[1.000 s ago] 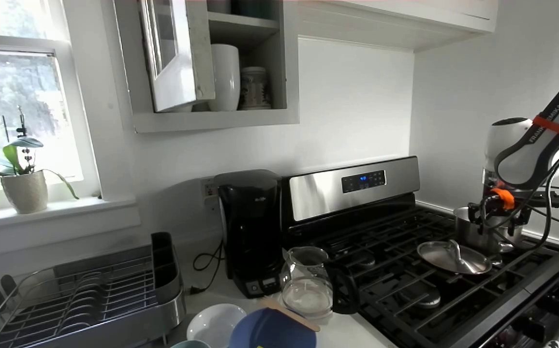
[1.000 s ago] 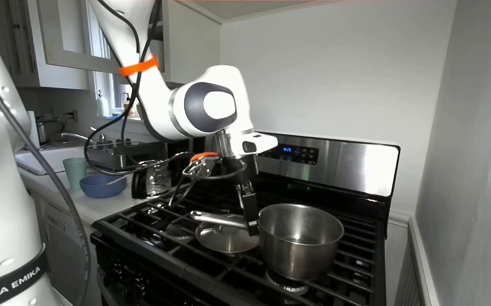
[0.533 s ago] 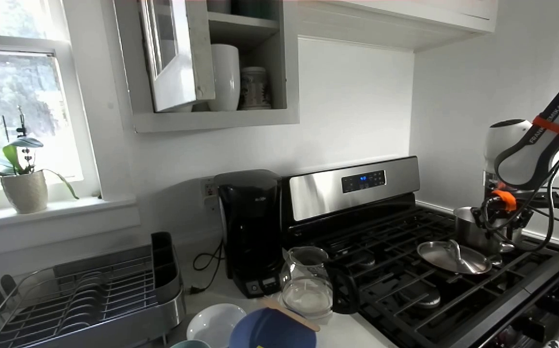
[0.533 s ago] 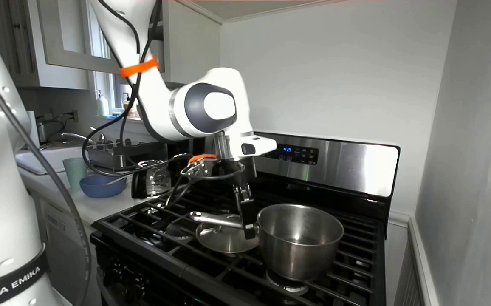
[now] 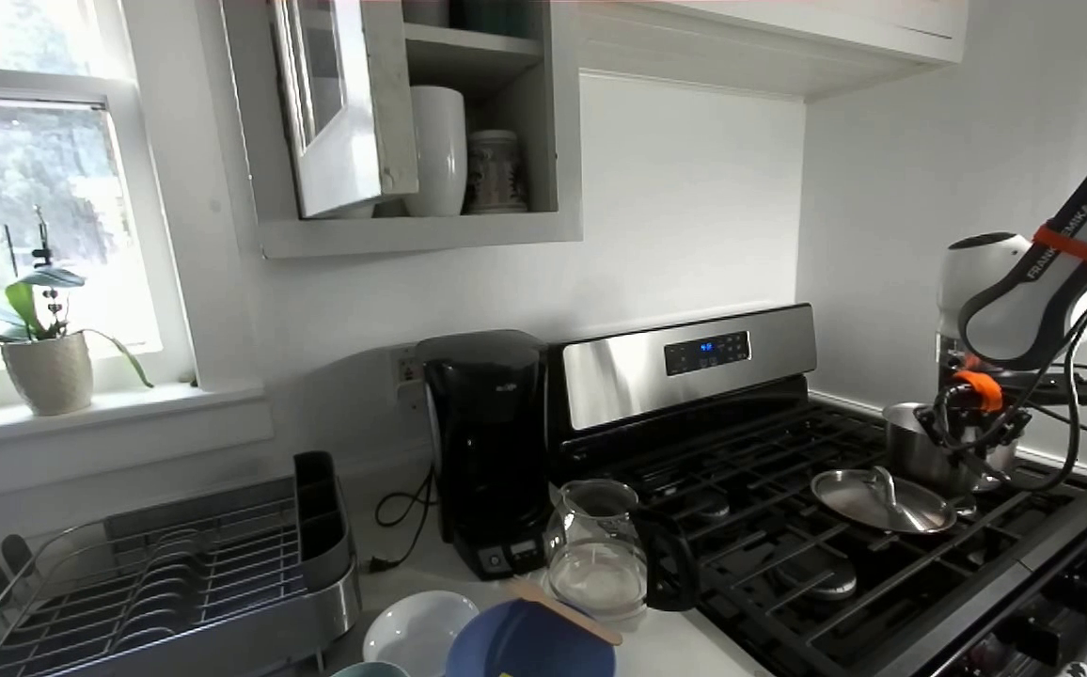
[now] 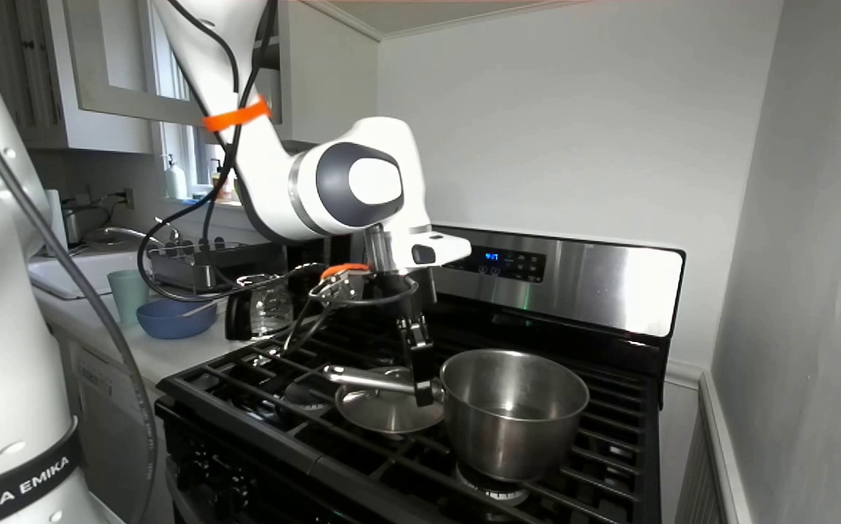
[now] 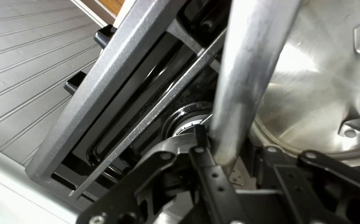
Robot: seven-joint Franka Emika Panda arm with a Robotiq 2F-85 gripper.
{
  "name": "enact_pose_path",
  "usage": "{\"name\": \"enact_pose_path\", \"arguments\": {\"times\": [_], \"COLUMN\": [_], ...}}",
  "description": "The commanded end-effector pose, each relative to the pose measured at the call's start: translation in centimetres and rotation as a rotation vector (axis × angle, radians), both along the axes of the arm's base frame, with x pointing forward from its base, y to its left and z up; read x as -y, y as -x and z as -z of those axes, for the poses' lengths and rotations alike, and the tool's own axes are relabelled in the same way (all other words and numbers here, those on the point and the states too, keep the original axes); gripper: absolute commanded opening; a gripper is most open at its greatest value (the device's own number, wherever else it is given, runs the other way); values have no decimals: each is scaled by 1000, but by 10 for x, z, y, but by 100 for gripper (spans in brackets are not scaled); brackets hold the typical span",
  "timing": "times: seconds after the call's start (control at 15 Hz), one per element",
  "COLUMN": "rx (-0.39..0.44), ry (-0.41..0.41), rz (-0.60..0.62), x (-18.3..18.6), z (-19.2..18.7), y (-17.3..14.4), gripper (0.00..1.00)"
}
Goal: Move the pot to the right
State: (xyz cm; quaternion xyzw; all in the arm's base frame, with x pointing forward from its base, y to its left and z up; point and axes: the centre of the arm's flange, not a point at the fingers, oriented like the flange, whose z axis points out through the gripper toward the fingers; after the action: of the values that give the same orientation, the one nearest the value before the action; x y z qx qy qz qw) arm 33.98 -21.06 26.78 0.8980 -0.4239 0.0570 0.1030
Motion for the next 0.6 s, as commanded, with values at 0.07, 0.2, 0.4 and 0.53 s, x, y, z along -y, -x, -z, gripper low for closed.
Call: {"name": "enact_pose_path", "arguments": {"times": [0.07,0.2,0.4,0.53], "rx": [-28,-34,-39,-44], "ry": [3,3,5,6], "rz": [-34,-41,-57,-59], "x": [-10,-9,-9,-9], "z": [1,1,0,0], "y": [16,18,20,21], "gripper": [25,23,23,21]}}
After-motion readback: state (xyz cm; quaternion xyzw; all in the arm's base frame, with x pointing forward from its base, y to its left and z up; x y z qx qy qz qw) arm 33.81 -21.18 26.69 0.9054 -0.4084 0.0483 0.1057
